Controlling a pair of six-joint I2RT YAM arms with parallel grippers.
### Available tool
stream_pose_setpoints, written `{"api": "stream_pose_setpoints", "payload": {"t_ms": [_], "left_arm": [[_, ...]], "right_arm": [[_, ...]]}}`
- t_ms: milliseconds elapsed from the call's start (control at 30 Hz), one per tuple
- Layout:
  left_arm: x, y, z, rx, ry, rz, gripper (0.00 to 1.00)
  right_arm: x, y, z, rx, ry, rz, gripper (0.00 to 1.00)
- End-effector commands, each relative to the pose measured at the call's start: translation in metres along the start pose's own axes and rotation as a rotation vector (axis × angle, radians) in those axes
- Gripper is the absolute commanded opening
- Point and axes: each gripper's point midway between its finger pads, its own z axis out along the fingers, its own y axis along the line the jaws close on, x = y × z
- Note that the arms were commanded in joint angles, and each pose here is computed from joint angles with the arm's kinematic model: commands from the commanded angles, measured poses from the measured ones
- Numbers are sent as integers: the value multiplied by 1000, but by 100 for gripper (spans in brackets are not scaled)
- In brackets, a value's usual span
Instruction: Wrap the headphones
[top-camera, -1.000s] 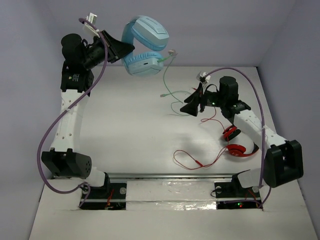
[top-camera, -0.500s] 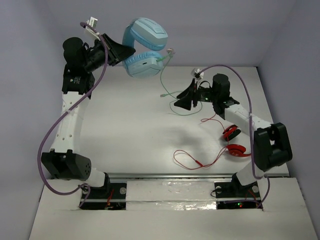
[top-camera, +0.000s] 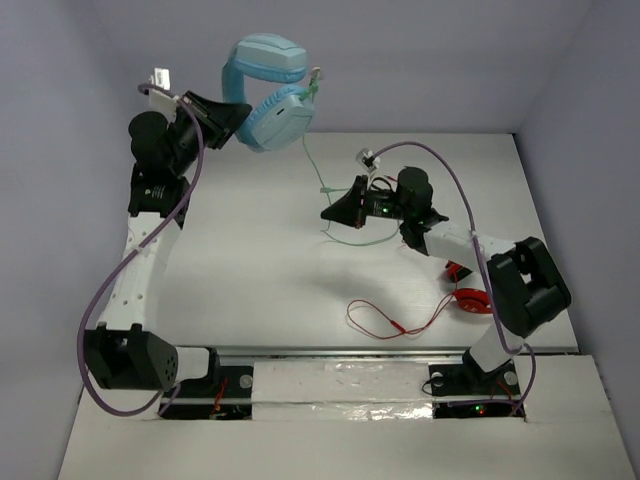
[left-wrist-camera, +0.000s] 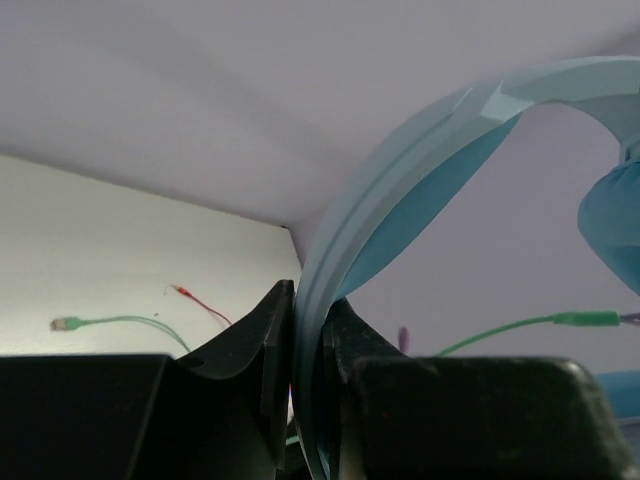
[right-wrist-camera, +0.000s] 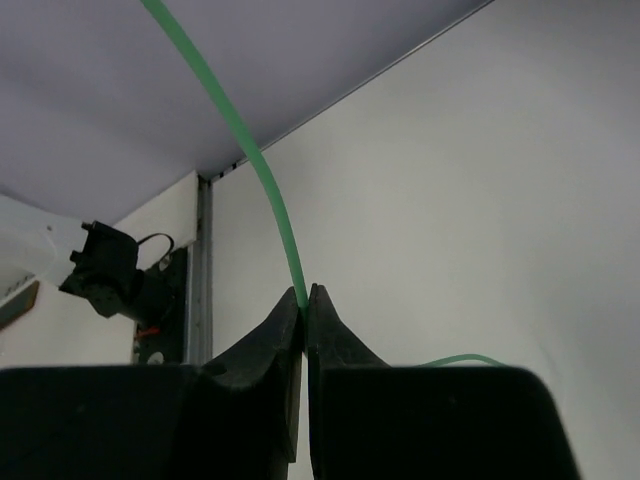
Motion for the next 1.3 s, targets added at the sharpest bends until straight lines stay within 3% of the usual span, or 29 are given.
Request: {"api": "stream_pose_setpoints", "payload": {"t_ms": [0, 133, 233, 633, 767, 1000, 1133, 1267], "left_arm": [[-44, -19, -23, 23, -276, -18, 0], [-49, 25, -48, -166, -445, 17, 0], [-45, 54, -60, -296, -495, 70, 0], [23, 124, -98, -711, -421, 315, 0], [57, 139, -102, -780, -291, 402, 0], [133, 133, -97, -712, 131, 542, 0], [173, 132, -98, -637, 379, 586, 0], [189, 133, -106, -601, 485, 610, 0]], "right_arm": [[-18, 16, 5, 64, -109, 35, 0], [-5, 5, 7, 260, -86, 159, 0], [6, 13, 9, 377, -26, 163, 0], [20, 117, -17, 443, 168, 61, 0], [16, 133, -28, 463, 223, 8, 0], [34, 139, -29, 448, 440, -2, 0], [29, 140, -30, 455, 456, -19, 0], [11, 136, -38, 505, 427, -82, 0]]}}
